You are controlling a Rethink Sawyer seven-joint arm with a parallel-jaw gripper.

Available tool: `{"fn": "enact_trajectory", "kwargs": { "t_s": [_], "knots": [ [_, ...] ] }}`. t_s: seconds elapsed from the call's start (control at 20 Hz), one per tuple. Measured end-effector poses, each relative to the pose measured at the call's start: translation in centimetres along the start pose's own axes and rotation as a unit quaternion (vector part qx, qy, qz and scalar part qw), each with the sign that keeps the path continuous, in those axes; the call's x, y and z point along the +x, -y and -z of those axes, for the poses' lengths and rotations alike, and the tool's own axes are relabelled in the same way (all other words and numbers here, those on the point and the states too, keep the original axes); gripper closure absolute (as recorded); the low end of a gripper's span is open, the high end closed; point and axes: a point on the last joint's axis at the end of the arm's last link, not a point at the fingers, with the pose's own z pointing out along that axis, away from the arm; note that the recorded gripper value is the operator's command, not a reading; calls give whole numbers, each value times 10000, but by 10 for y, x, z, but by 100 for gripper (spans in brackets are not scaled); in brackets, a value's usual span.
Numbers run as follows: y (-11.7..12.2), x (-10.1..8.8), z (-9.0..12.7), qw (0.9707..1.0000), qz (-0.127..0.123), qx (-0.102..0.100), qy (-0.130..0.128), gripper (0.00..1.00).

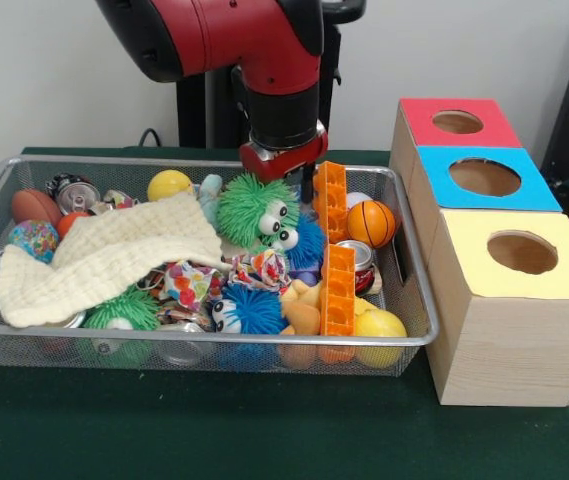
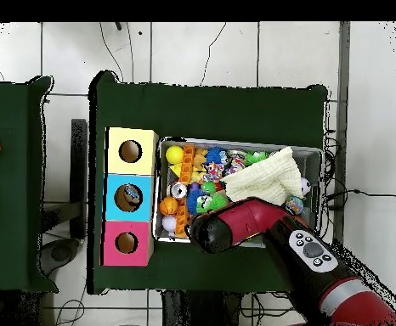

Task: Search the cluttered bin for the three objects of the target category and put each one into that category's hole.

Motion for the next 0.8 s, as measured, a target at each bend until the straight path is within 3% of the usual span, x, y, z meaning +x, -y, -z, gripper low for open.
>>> {"fn": "enact_trajectory", "kwargs": {
  "t_s": [0.8],
  "knots": [
    [1,-2,4,9998,-54,-179,-114,0]
  ]
}}
